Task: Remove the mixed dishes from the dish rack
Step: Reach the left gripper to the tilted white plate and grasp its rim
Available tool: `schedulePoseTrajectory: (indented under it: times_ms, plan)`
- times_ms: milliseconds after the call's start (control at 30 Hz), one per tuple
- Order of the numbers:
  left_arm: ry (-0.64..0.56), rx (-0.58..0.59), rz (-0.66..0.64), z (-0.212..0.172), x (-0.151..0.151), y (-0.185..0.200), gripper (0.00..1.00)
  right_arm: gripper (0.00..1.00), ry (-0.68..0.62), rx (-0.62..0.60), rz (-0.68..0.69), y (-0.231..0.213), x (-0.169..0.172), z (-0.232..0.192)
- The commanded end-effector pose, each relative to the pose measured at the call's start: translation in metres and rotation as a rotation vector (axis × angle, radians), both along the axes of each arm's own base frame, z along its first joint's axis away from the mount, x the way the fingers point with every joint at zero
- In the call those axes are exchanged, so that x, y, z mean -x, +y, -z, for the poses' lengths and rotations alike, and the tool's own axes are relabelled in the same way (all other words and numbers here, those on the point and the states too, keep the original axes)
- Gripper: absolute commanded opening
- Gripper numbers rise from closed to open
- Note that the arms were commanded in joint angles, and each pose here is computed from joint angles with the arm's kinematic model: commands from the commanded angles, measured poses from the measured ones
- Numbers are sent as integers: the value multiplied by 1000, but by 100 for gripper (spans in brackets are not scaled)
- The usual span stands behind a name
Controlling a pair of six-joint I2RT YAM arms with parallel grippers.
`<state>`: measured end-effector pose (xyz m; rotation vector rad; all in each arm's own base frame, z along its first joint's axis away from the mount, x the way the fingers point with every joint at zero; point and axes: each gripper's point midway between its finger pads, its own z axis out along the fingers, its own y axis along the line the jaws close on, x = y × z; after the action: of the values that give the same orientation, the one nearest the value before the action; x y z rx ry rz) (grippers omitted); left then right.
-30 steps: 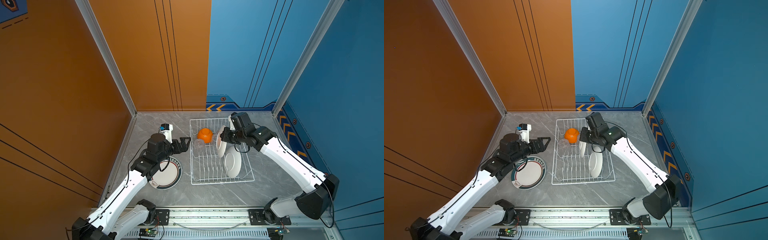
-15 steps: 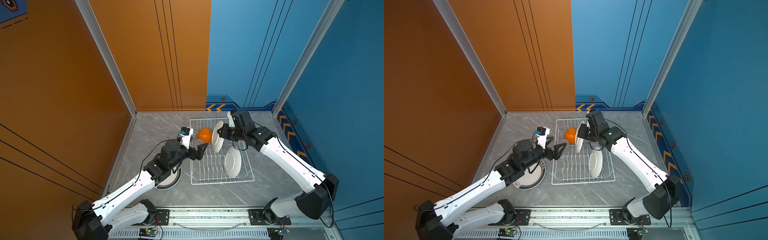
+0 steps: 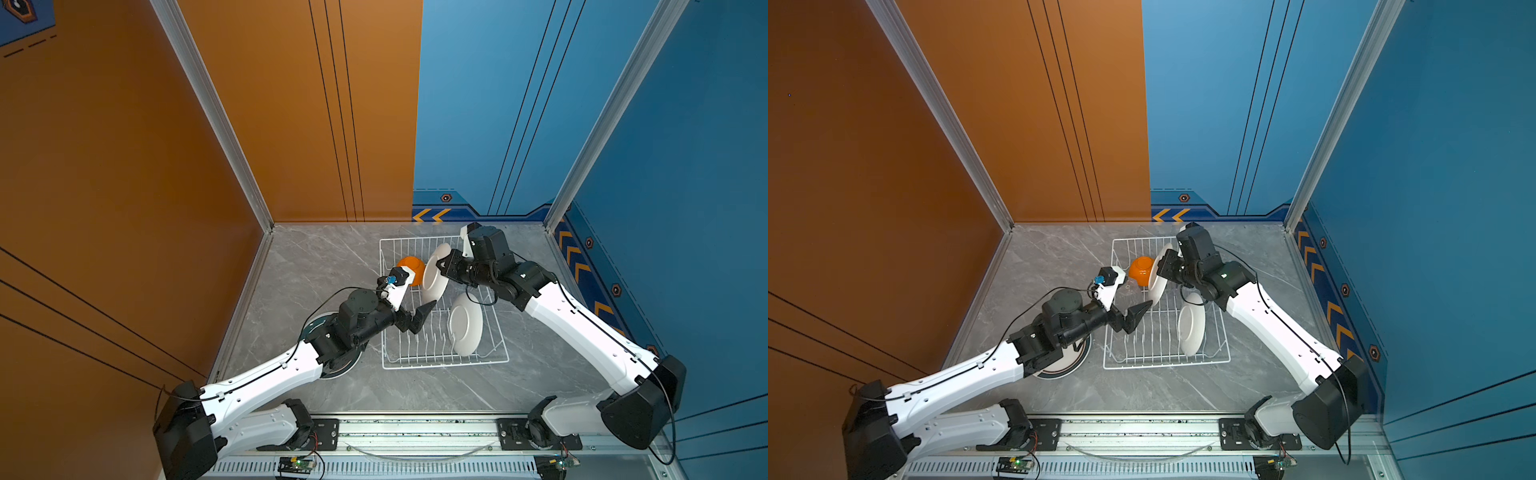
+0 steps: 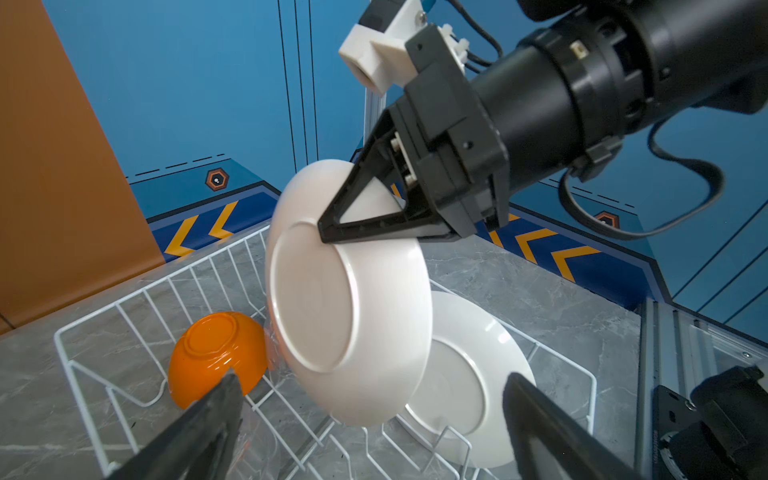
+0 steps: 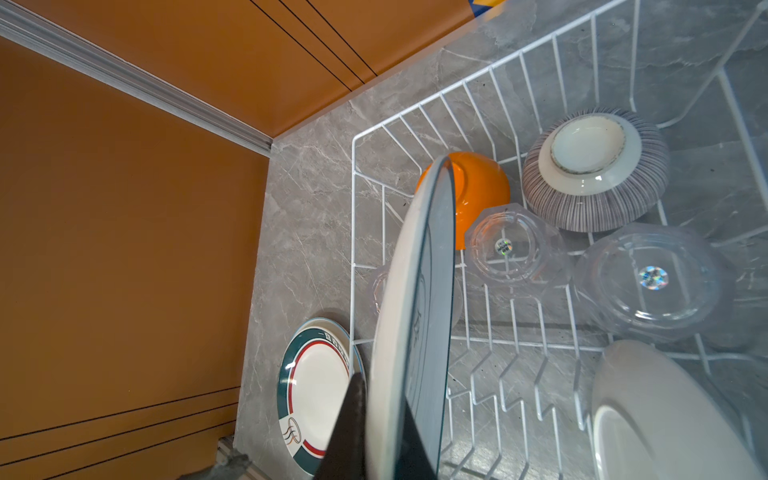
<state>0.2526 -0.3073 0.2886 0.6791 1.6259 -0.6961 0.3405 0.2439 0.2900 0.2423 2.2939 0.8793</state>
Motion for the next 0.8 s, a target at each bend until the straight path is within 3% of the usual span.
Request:
schedulePoseTrajectory:
  times_ms: [0,400,467,767]
  plan:
    - [-65,-14,-17,-2,-2,-5,98,0,-82,-100,42,-3,-2,-34]
    - [-186,-114,-123,-2,-20,-17,99,0,-95,-151,84,-11,10,-45]
    - [-206,-117,-154,-4,-25,-17,92,0,-90,-158,88,-11,12,-45]
    - [-285,-164,-200,-6,-33,-25,80,0,-65,-178,81,-1,18,-42]
